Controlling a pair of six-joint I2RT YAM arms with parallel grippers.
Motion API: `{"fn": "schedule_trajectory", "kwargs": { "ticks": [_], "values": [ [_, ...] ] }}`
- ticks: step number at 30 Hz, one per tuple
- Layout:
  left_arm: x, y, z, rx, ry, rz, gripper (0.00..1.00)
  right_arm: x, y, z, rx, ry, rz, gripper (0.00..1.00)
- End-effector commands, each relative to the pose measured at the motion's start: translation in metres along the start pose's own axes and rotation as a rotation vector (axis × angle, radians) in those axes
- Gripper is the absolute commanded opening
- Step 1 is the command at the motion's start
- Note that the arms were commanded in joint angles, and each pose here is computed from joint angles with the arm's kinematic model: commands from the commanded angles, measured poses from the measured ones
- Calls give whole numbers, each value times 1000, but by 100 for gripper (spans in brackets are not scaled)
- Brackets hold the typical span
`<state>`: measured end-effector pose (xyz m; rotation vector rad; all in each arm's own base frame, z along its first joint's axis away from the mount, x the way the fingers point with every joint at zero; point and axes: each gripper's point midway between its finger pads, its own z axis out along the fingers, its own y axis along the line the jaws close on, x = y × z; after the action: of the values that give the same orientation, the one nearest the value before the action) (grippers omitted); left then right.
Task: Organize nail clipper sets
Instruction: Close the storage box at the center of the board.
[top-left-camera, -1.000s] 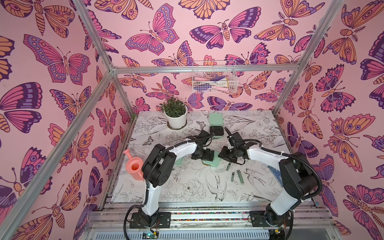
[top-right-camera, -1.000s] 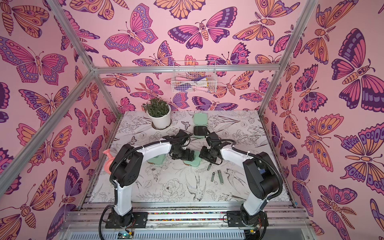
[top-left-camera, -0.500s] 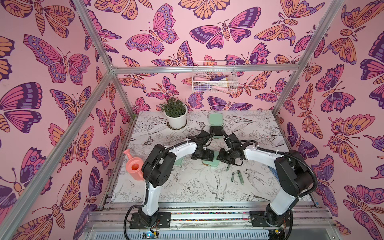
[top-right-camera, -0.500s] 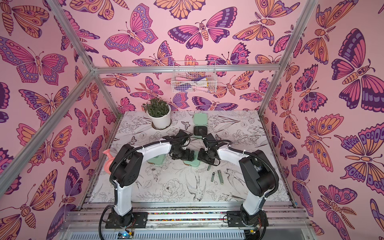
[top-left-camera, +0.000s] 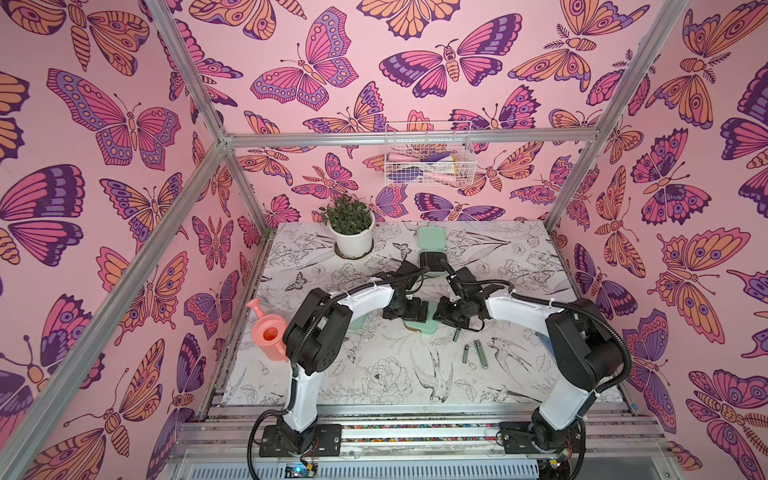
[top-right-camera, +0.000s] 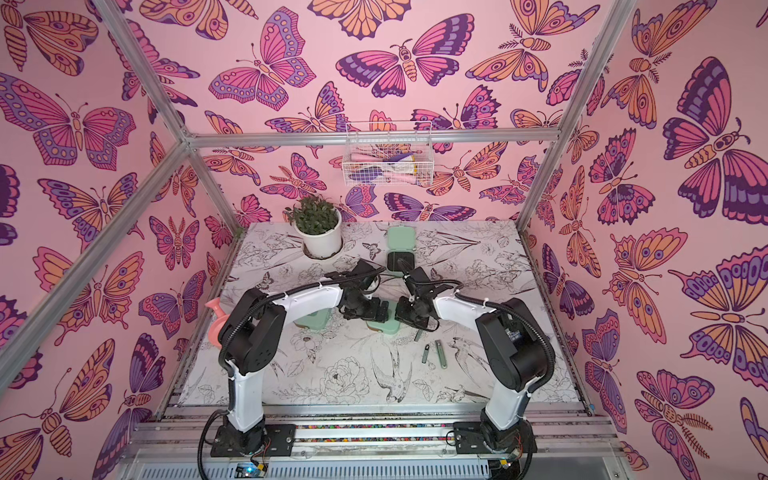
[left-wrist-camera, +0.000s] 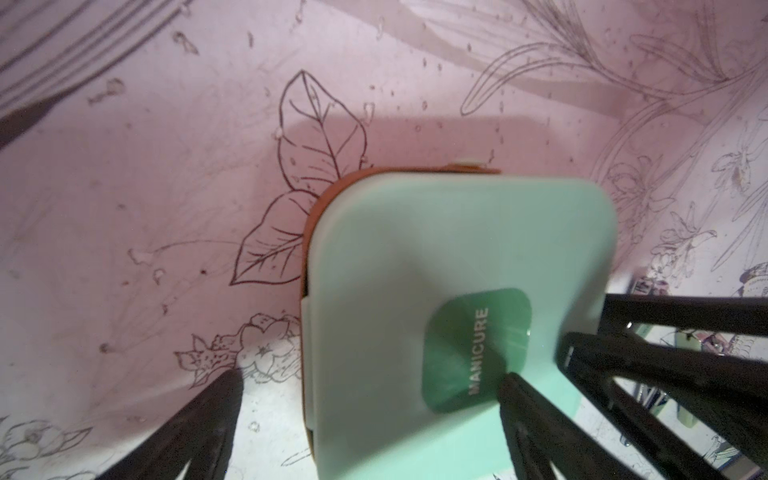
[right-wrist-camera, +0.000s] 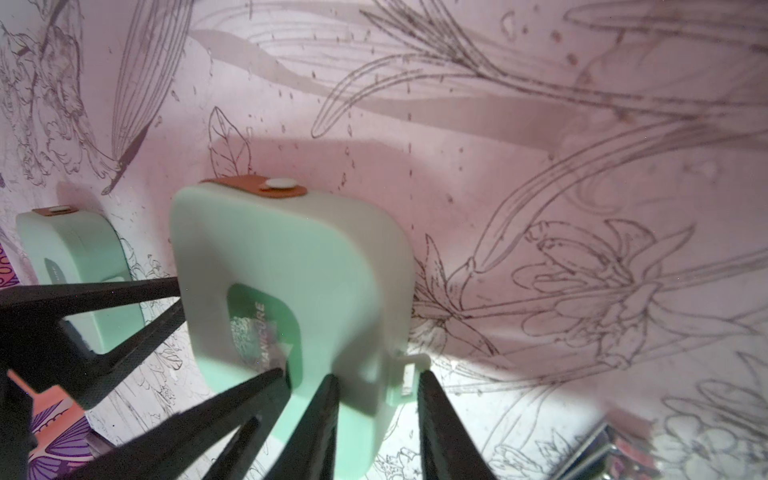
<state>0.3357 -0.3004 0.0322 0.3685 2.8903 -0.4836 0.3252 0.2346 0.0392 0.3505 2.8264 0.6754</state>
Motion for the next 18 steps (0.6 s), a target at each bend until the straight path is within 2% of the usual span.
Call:
{"fn": "schedule_trajectory", "kwargs": {
  "ticks": [1,18],
  "values": [
    [37,22,11,-76,125,-27,97,-3,8,5,-6,-8,-2,33],
    [37,21,11,-69,128,-31,97,6,-3,13,34,5,3,33]
  ]
}}
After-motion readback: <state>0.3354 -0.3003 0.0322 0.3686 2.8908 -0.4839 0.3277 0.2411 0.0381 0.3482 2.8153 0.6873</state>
